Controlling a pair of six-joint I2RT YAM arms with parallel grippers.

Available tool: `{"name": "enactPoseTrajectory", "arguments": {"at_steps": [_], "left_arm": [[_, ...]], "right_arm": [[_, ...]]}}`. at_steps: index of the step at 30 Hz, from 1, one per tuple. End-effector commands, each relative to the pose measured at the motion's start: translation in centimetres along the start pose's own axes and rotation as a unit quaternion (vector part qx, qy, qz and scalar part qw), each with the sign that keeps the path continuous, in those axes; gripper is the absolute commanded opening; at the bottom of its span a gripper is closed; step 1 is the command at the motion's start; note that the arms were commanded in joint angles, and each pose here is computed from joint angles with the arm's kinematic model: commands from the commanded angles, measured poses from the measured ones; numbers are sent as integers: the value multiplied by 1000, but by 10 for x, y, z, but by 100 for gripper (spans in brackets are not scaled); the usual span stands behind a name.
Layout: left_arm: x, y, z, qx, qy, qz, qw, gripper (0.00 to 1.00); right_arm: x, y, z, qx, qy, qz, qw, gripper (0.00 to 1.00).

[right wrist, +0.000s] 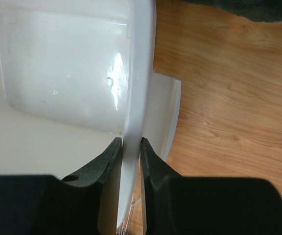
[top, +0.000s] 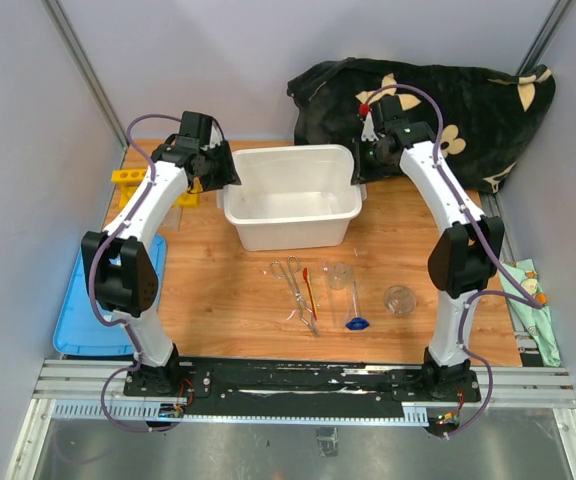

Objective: Organize the chemistry lab equipment
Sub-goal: Move the storage box to the center of the board, then pick up the collection bottle at the center of the board.

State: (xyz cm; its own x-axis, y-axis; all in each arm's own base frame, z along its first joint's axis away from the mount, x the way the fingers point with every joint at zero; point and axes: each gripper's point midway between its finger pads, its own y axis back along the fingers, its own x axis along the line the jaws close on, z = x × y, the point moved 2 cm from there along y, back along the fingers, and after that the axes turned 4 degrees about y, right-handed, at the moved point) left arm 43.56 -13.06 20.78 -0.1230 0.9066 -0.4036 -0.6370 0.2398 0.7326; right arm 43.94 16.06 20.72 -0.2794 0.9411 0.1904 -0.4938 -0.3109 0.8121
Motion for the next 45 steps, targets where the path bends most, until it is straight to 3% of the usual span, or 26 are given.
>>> {"name": "enactPoseTrajectory", "arguments": {"at_steps": [1,12,15,20,29,39,41,45], "left_arm": [[7,18,-5,-10,-12,15,1000,49],[31,37,-9,-34,-21,73,997,51],[28,39,-1,-45,-20,72,996,60],[21,39,11,-59,-9,66,996,73],[3,53,41,-107,-7,44,993,99],[-35,85,67,-161,7,-47,986,99],[-41,92,71,-172,13,-66,983,99],[-55,113,76,-213,11,-116,970,89]], "right_arm": [[38,-8,-37,71,32,47,996,8],[63,-10,-50,86,57,73,992,8],[66,-8,-49,83,66,71,992,11],[59,5,-39,59,73,43,995,27],[53,41,-6,-22,95,6,995,35],[46,107,16,-133,107,-33,985,34],[44,122,8,-135,119,-36,983,34],[42,134,-34,-100,129,-19,986,33]]}}
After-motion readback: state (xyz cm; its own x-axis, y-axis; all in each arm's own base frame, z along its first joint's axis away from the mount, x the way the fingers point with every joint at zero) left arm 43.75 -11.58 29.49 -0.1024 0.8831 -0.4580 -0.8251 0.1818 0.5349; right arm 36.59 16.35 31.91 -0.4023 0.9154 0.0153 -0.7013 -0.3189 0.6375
